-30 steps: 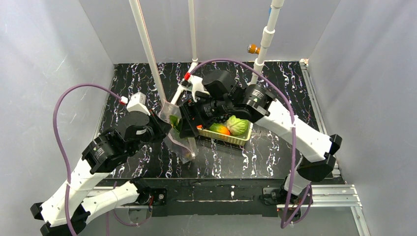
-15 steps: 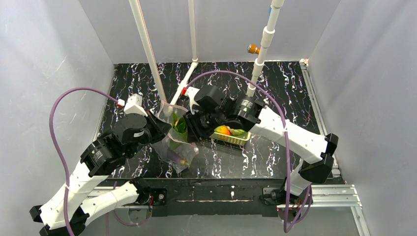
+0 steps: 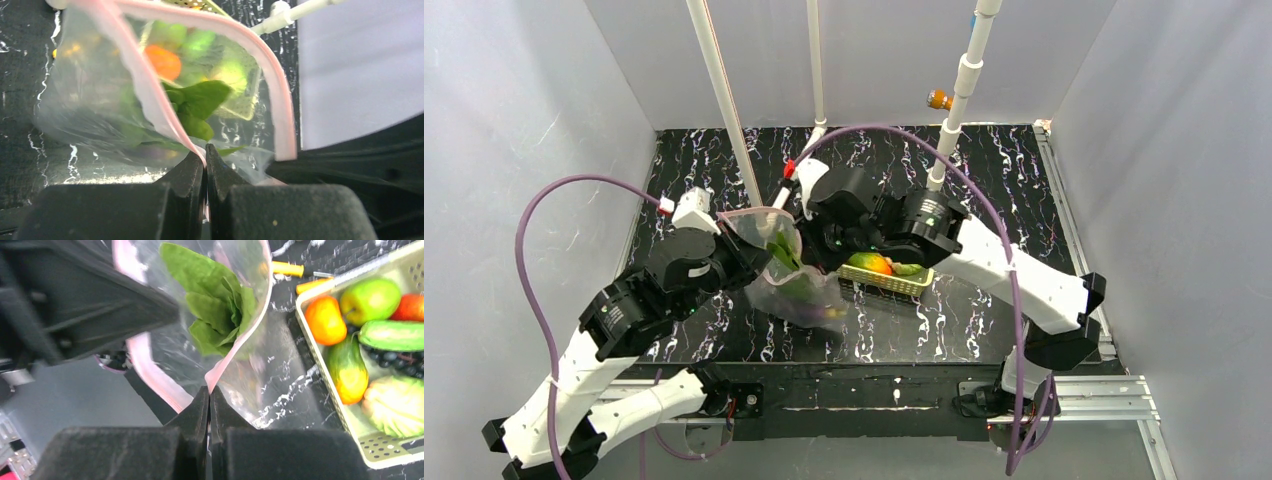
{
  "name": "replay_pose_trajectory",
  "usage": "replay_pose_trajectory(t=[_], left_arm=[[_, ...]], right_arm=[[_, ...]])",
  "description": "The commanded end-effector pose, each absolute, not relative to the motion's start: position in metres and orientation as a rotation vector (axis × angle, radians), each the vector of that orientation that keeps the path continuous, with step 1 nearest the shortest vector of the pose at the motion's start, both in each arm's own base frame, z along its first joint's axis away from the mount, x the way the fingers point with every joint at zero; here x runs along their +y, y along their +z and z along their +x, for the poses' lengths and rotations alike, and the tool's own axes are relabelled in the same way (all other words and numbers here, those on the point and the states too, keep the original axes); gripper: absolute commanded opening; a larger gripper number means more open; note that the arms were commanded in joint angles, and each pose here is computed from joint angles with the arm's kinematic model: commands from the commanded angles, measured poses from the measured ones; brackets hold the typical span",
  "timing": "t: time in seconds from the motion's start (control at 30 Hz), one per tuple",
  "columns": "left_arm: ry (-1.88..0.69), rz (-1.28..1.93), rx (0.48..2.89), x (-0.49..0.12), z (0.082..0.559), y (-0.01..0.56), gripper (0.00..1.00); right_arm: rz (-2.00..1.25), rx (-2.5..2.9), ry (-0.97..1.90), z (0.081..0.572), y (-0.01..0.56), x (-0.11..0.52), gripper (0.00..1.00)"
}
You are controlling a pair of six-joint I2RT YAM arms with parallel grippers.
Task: Place the food in the zip-top bag and seal the zipper
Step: Adjust the zipper food storage bag at the center of the board.
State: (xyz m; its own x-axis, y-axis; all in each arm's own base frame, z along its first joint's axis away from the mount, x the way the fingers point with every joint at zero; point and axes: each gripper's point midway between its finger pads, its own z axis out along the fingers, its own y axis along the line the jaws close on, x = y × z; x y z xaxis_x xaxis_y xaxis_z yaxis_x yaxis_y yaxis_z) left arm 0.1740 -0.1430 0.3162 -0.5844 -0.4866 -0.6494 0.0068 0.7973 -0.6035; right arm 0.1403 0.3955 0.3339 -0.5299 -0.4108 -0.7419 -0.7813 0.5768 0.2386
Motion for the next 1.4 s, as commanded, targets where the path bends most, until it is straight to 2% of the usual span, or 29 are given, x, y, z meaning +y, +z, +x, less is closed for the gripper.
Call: replay_pose_trajectory(t=[0.0,0.23,0.4,0.6,0.7,0.97,1.2,1.27,1.37], left_arm=[[-0.801,-0.334,2.056,-0.142,0.163,0.342,0.00],[-0.541,-0.398,2.149,-0.119,0.172,0.276,0.00],[-0.535,-0.338,2.179,-0.119,0.166,0.285,0.00],[-0.725,-0.264,2.089,-0.134,0.160,0.346,0.00],[-0.769,-0.233,2.100,-0.142,0.156,0.351,0.00],[-0.555,-0.319,2.191,-0.115,0.157,0.276,0.00],[-0.640,-0.237,2.147,-0.135,0.165,0.307,0.00],[-0.677,-0.221,2.138,-0.143,0.166,0.311,0.00],[-0.724,-0.203,2.123,-0.155,0.170,0.315,0.00]], right_arm=[[-0.949,2.091,0.790,0.125,0.386,0.375,0.01],[-0.997,2.085,0.846,0.136,0.322,0.429,0.01],[-0.999,2.091,0.848,0.141,0.316,0.437,0.01],[-0.939,1.987,0.989,0.126,0.373,0.419,0.01],[-0.919,1.951,1.049,0.117,0.391,0.409,0.01],[-0.946,1.945,1.021,0.124,0.336,0.418,0.01],[-0.977,1.979,0.898,0.138,0.328,0.412,0.01],[-0.998,1.978,0.871,0.140,0.333,0.410,0.08],[-1.009,1.951,0.855,0.142,0.351,0.409,0.25]])
